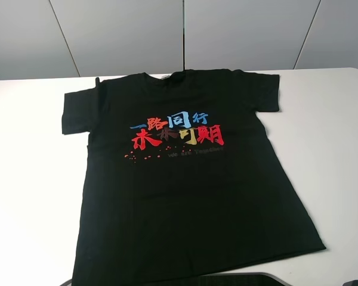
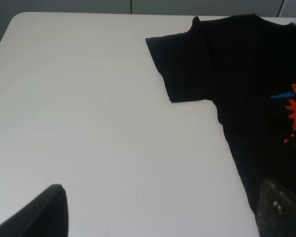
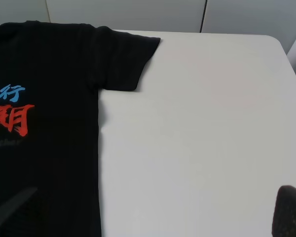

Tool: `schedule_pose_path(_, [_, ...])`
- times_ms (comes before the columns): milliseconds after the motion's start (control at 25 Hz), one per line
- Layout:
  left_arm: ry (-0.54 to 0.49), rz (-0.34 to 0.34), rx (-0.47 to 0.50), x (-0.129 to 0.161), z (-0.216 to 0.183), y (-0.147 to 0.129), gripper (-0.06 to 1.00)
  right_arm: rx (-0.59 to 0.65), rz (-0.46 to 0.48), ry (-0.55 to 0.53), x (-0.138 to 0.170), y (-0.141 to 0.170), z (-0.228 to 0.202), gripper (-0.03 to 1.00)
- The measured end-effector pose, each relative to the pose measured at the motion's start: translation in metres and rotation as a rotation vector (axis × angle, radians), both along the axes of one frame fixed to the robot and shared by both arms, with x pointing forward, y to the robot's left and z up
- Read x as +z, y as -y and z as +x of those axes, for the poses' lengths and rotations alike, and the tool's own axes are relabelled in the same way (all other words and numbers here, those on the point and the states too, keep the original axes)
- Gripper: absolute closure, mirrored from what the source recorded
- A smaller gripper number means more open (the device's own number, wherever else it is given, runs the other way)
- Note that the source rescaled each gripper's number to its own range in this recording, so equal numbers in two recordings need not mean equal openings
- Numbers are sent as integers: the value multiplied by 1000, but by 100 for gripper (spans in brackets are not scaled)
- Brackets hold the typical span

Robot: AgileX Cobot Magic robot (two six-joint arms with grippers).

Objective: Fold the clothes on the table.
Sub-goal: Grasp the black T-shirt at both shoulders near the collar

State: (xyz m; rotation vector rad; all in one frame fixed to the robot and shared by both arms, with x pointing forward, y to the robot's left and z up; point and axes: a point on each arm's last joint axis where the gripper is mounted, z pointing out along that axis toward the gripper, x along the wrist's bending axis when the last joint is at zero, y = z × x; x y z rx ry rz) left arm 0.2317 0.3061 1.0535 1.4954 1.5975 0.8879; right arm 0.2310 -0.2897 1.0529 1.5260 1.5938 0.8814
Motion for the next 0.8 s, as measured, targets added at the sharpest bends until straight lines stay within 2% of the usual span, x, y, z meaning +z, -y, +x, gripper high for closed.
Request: schedule_pose_path(800, [0, 0, 0, 0, 0, 0, -5, 0, 0, 0, 0, 0, 0, -3])
